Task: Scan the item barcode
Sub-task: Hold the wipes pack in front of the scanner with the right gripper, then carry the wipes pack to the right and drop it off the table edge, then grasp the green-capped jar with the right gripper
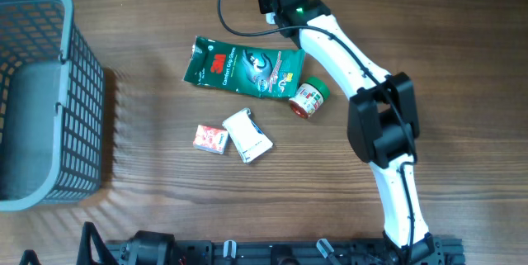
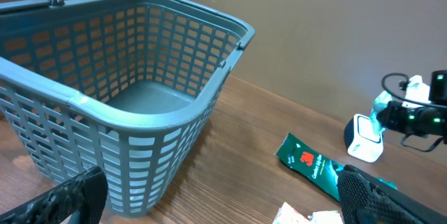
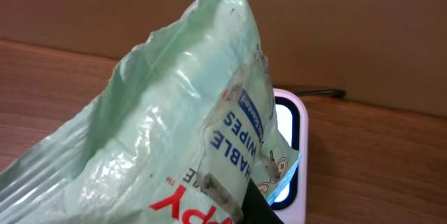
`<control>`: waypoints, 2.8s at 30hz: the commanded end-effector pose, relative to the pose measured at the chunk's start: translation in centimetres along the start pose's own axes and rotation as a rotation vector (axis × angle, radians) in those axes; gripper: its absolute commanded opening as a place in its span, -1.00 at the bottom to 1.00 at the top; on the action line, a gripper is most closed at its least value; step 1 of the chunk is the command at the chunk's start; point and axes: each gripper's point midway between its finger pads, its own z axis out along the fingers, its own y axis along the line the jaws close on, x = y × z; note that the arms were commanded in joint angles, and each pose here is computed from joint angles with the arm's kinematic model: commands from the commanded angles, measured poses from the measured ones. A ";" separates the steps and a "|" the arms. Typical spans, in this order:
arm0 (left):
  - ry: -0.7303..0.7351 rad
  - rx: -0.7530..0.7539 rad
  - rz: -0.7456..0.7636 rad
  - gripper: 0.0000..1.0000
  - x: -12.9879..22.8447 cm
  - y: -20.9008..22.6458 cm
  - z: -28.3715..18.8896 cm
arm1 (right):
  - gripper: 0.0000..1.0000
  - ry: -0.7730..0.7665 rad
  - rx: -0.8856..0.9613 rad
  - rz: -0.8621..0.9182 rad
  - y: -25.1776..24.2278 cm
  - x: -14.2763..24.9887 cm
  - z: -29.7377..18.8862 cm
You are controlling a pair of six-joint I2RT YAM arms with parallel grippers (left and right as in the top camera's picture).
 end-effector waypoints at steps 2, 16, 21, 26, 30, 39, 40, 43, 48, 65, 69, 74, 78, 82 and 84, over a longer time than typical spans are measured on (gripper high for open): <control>-0.005 -0.012 0.000 1.00 0.0 0.2 -0.1 | -0.91 0.006 0.040 -0.017 -0.4 0.6 1.6; -0.005 -0.012 0.000 1.00 0.0 0.2 -0.1 | -0.92 0.406 0.596 0.195 -26.3 2.3 -12.7; -0.005 -0.012 0.000 1.00 0.0 0.2 -0.1 | -0.91 0.610 0.830 0.549 -45.8 14.4 -17.0; -0.001 -0.013 0.002 1.00 0.1 0.2 -0.1 | -0.91 0.739 0.830 0.817 -52.8 25.8 -20.0; 0.005 -0.016 0.006 1.00 0.3 0.3 -0.1 | 0.05 0.683 0.704 0.969 -54.0 27.1 -20.5; 0.011 -0.018 0.009 1.00 0.4 0.3 -0.1 | 1.00 0.539 0.267 1.305 -42.8 13.6 -24.2; 0.011 -0.018 0.009 1.00 0.4 0.3 -0.1 | 0.99 0.601 0.188 1.370 -40.0 13.3 -23.8; 0.011 -0.018 0.009 1.00 0.4 0.3 -0.1 | 0.99 0.770 -0.056 1.240 -31.7 12.5 -22.5; 0.011 -0.018 0.009 1.00 0.4 0.3 -0.1 | 1.00 0.973 -0.065 0.857 -18.7 12.2 -20.4; 0.011 -0.018 0.009 1.00 0.4 0.3 -0.1 | 0.99 0.956 0.328 0.712 -7.8 19.7 -15.0; 0.011 -0.018 0.009 1.00 0.4 0.3 -0.1 | 1.00 0.969 0.329 0.719 -7.6 22.9 -13.8; 0.011 -0.018 0.009 1.00 0.4 0.3 -0.1 | 0.86 0.927 0.323 0.752 -7.5 24.0 -12.4; 0.011 -0.018 0.009 1.00 0.4 0.3 -0.1 | 0.87 0.932 0.397 0.862 -7.6 24.8 -12.7; 0.011 -0.018 0.009 1.00 0.4 0.3 -0.1 | 0.84 0.919 0.454 0.955 -7.6 26.7 -12.4; 0.011 -0.018 0.009 1.00 0.4 0.3 -0.1 | 0.72 0.903 0.442 0.959 -7.6 26.8 -11.9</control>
